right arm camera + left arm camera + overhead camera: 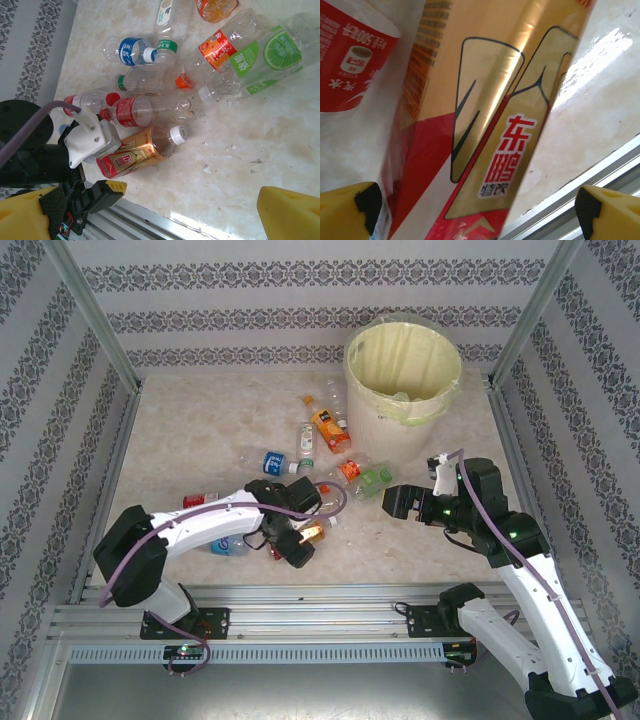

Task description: Put the plastic bottles in the bin

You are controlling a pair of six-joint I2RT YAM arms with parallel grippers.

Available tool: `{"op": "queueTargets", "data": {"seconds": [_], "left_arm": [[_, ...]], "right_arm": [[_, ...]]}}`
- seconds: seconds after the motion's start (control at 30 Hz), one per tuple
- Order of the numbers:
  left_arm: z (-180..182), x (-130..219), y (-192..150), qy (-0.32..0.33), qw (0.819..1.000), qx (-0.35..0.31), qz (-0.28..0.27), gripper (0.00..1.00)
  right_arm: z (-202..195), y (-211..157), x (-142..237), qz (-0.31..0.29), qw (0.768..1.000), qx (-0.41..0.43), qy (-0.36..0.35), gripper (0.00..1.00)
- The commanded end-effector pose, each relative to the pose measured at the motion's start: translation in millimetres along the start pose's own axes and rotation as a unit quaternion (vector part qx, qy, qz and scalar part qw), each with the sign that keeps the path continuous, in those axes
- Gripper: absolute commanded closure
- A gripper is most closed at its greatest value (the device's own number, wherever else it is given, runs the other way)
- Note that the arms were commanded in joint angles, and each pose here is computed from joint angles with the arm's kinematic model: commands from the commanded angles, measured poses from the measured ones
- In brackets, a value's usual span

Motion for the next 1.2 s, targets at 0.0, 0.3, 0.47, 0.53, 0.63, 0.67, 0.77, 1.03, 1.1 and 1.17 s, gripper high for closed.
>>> {"op": "queueTargets", "data": {"seconds": [0.0,0.3,0.47,0.53,0.63,0.67,0.77,1.03,1.1,1.17], "left_arm": [[-6.8,-0.2,-0.8,0.000,1.000,-0.018,0.012,0.00],[-14.9,-15.1,-14.3,0.012,0.999,-0.007,0.037,0.00],[-5.5,-15.4,-14.4,0.046,0.998,0.010,0.034,0.00],[0.6,-15.4,-13.1,0.065,0.997,0.017,0.031,0.00],[10.1,-17.0,-12.4,0.096,0.995,0.026,0.032,0.00],[11.5,-17.4,-12.0,0.101,0.994,0.028,0.033,0.00],[12.1,-19.6,-12.0,0.105,0.993,0.029,0.038,0.00],[4.2,-19.5,-9.2,0.078,0.996,0.026,0.026,0.01],[0.6,-22.0,-9.8,0.067,0.997,0.025,0.029,0.03],[-0.9,-25.0,-10.9,0.063,0.997,0.024,0.034,0.06]], "right_arm": [[-2.5,-5.4,-0.1,0.006,1.000,-0.004,-0.006,0.02],[-5.3,-7.2,-3.1,0.009,1.000,-0.006,-0.009,0.02],[-5.0,-6.3,-4.4,0.010,1.000,-0.007,-0.008,0.02],[-5.5,-6.4,-5.1,0.010,1.000,-0.009,-0.008,0.02],[-6.8,-7.5,-5.4,0.010,1.000,-0.010,-0.010,0.02],[-7.0,-8.1,-5.2,0.011,1.000,-0.011,-0.010,0.02],[-7.6,-8.9,-4.0,0.010,1.000,-0.010,-0.011,0.02],[-10.1,-12.2,-5.8,0.011,1.000,-0.016,-0.012,0.02],[-11.0,-13.4,-6.8,0.014,1.000,-0.017,-0.012,0.02],[-11.0,-13.8,-6.5,0.013,1.000,-0.017,-0.012,0.02]]}}
Point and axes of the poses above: each hand's point on the last joint's axis, 136 mm out from that joint toward the fingers, its own x axis back along the fingers, its own z axis along the line the jaws close on, y = z × x, the point moved 1 cm from there along x, back along the fingers
